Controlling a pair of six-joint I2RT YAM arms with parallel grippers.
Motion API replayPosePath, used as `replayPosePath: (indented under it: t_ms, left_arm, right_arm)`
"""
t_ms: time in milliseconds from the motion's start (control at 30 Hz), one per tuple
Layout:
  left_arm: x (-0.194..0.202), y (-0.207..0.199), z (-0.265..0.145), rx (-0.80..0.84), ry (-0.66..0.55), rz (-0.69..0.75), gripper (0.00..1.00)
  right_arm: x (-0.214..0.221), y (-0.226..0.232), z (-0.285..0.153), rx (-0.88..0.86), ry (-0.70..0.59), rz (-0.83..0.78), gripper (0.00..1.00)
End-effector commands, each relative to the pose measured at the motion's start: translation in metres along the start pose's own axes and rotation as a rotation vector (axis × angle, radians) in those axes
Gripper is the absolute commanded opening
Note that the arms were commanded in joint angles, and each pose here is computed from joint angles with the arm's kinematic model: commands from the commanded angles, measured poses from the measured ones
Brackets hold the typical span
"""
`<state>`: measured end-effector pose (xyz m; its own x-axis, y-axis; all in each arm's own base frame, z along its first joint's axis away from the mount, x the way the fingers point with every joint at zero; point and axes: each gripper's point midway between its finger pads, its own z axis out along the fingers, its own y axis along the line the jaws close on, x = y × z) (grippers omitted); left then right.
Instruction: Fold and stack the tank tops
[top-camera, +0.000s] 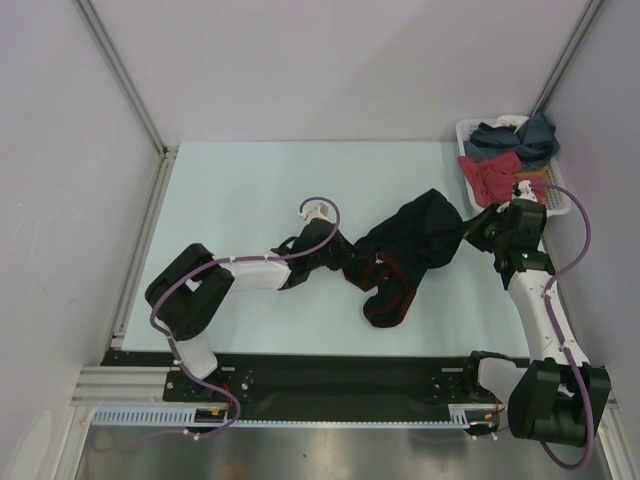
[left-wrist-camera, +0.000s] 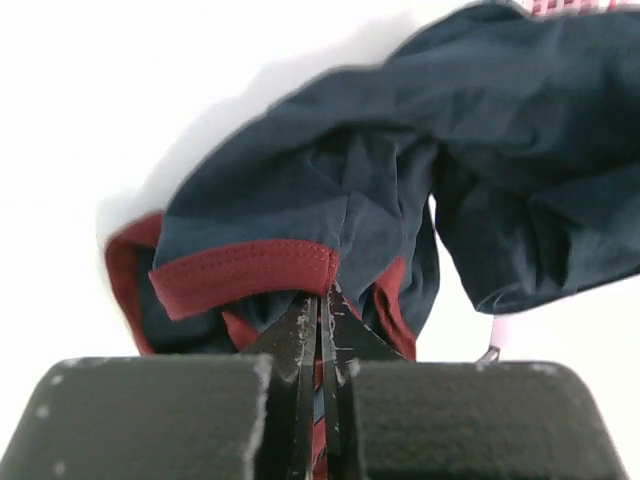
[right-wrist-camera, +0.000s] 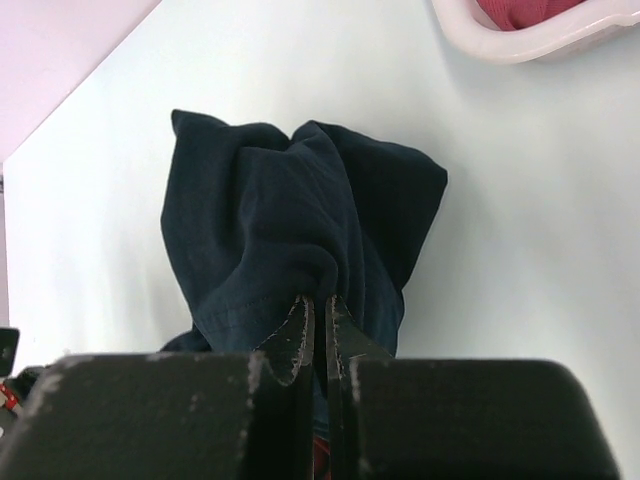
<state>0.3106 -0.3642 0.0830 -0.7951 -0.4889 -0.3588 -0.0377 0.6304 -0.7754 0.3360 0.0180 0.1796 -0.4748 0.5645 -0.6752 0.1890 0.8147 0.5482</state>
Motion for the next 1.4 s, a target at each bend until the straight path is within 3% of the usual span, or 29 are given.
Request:
replayPosePath:
  t_ms: [0,67,100,167,200,267,300,467,700,867,900,967,1067,1100,1167,1200,1267,1367]
  left_arm:
    - [-0.053,-0.040,-0.006,0.086,-0.134,0.028,0.00]
    - [-0.075,-0.035,-0.022,0.036,-0.186,0.065,0.00]
    - [-0.106,-0.044,-0.044,0.047,-0.252,0.098,0.00]
    - [-0.128,-0.035,-0.067,0.002,-0.268,0.116,0.00]
    - [-0.162,-0.035,-0.092,0.010,-0.329,0.117,0.00]
    - [-0.176,-0.032,-0.116,0.042,-0.304,0.123,0.00]
    - [-0.202,-0.030,-0.142,0.054,-0.371,0.137,0.00]
    - [-0.226,-0.032,-0.205,0.047,-0.450,0.227,0.00]
    - [-0.251,-0.091,-0.289,0.074,-0.570,0.370,0.00]
    - [-0.243,-0.103,-0.354,0.040,-0.695,0.411,0.00]
    - [-0.239,-0.098,-0.356,0.031,-0.696,0.408,0.00]
    - [-0.226,-0.092,-0.361,0.047,-0.690,0.393,0.00]
    - [-0.189,-0.044,-0.311,0.066,-0.549,0.342,0.00]
    - [-0.181,-0.034,-0.301,0.069,-0.527,0.328,0.00]
    - [-0.168,-0.028,-0.294,0.133,-0.523,0.342,0.00]
    - [-0.155,-0.003,-0.277,0.106,-0.480,0.328,0.00]
    - [-0.146,0.007,-0.271,0.114,-0.472,0.349,0.00]
    - [-0.138,0.034,-0.261,0.041,-0.449,0.345,0.00]
  right_arm:
    - [-0.017,0.011,-0.006,-0.042,-0.058,-0.012,0.00]
    - [-0.018,0.011,-0.008,-0.041,-0.062,-0.015,0.00]
    - [-0.020,0.012,-0.009,-0.043,-0.064,-0.013,0.00]
    - [-0.025,0.014,-0.011,-0.048,-0.078,0.003,0.00]
    - [-0.026,0.013,-0.011,-0.048,-0.080,0.012,0.00]
    - [-0.027,0.013,-0.013,-0.061,-0.078,0.029,0.00]
    - [-0.028,0.014,-0.013,-0.068,-0.077,0.034,0.00]
    - [-0.035,0.043,-0.024,-0.210,-0.072,0.016,0.00]
    - [-0.061,0.110,-0.067,-0.450,-0.082,-0.024,0.01]
    - [-0.035,0.111,-0.083,-0.469,-0.045,0.046,0.04]
    - [-0.019,0.100,-0.079,-0.447,-0.021,0.083,0.15]
    - [-0.004,0.089,-0.076,-0.417,0.005,0.143,0.25]
    - [0.031,0.062,-0.063,-0.353,0.049,0.193,0.67]
    - [0.038,0.055,-0.061,-0.336,0.054,0.195,0.72]
    - [0.057,0.041,-0.056,-0.307,0.078,0.185,0.75]
    - [0.062,0.040,-0.056,-0.308,0.089,0.172,0.75]
    - [0.076,0.044,-0.058,-0.338,0.124,0.126,0.68]
    - [0.097,0.054,-0.057,-0.358,0.175,0.004,0.67]
